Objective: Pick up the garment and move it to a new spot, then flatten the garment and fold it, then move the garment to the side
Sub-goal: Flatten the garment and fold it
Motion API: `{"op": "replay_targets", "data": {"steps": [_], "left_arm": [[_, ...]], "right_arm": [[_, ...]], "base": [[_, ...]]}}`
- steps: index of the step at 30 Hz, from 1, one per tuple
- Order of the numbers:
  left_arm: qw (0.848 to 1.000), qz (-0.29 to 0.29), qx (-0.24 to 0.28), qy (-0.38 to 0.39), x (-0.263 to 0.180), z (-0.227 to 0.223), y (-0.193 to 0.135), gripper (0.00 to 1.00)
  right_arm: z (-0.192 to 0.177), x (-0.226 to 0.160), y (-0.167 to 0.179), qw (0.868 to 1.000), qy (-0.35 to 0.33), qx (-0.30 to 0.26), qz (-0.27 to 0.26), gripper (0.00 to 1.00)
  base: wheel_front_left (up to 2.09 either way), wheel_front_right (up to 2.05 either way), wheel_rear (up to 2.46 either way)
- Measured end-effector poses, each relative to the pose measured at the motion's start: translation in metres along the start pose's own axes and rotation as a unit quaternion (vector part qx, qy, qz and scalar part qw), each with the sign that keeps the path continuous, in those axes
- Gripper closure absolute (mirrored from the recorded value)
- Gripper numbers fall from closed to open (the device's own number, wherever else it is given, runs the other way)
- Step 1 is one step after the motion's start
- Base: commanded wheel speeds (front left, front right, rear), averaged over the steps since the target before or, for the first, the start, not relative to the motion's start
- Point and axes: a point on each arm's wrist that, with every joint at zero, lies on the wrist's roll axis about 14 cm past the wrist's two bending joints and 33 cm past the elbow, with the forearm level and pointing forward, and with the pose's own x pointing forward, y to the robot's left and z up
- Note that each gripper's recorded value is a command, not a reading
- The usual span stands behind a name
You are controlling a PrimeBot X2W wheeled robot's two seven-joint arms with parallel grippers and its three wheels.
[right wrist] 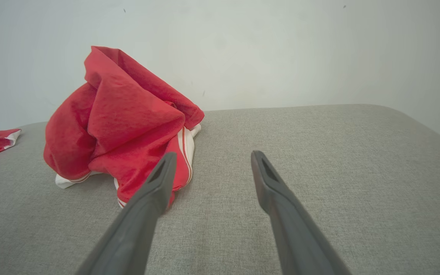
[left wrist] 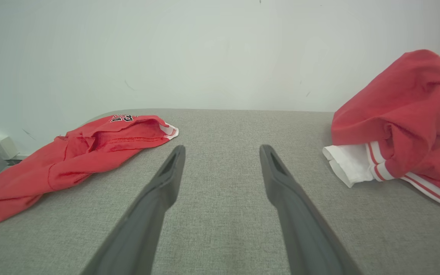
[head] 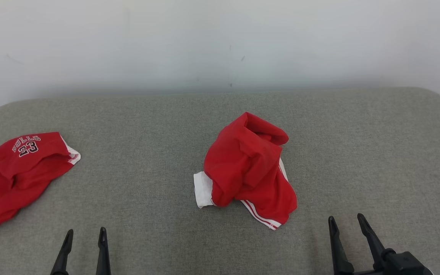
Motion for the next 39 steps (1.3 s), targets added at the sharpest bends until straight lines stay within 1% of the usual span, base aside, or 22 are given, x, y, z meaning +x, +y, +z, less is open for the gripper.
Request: {"op": "replay_targets", "data": {"steps": [6,9,13,16,18,23,24,25,28,29,30,34,39], "left_arm": [[1.000,0.004,-0.003,0.000,-0.002,0.000,0.002,0.00],[1.000,0.007,-0.005,0.001,-0.003,-0.001,0.003,0.00],[1.000,0.009,-0.006,0.006,-0.003,-0.004,0.005,0.00],[1.000,0.012,-0.010,0.008,-0.001,-0.005,0.006,0.00],[1.000,0.013,-0.011,0.009,0.000,-0.006,0.007,0.00],[1.000,0.022,-0.013,0.014,0.001,-0.009,0.011,0.00],[1.000,0.024,-0.013,0.016,0.000,-0.010,0.013,0.00],[0.999,0.029,-0.014,0.021,-0.002,-0.013,0.015,0.00],[0.999,0.033,-0.014,0.025,-0.005,-0.015,0.018,0.00],[0.999,0.035,-0.015,0.025,-0.006,-0.016,0.018,0.00],[0.999,0.037,-0.015,0.025,-0.007,-0.015,0.020,0.00],[0.999,0.040,-0.015,0.021,-0.010,-0.012,0.021,0.00],[0.999,0.034,-0.017,0.017,-0.013,-0.010,0.017,0.00]], "right_arm": [[-0.001,0.002,0.003,1.000,0.001,0.003,0.005,0.00],[-0.007,0.007,0.008,1.000,0.011,0.005,0.012,0.00],[-0.008,0.026,0.016,1.000,0.014,0.001,0.027,0.00],[-0.017,0.043,0.017,0.999,0.030,-0.008,0.033,0.00],[-0.027,0.055,0.018,0.998,0.048,-0.016,0.037,0.00],[-0.054,0.079,0.025,0.994,0.099,-0.016,0.046,0.00],[-0.060,0.082,0.028,0.993,0.109,-0.019,0.051,0.00],[-0.074,0.085,0.032,0.989,0.137,-0.017,0.056,0.00],[-0.092,0.085,0.039,0.983,0.171,-0.008,0.063,0.00],[-0.092,0.087,0.042,0.983,0.173,-0.003,0.065,0.64],[-0.092,0.089,0.044,0.982,0.174,-0.005,0.069,1.00],[-0.087,0.091,0.050,0.983,0.168,0.000,0.074,1.00],[-0.061,0.094,0.042,0.990,0.124,0.003,0.062,1.00]], "base": [[0.00,0.00,0.00],[0.00,0.00,0.00],[0.00,0.00,0.00],[0.00,0.00,0.00],[0.00,0.00,0.00],[0.00,0.00,0.00],[0.00,0.00,0.00],[0.00,0.00,0.00],[0.00,0.00,0.00],[0.00,0.00,0.00],[0.00,0.00,0.00],[0.00,0.00,0.00],[0.00,0.00,0.00]]}}
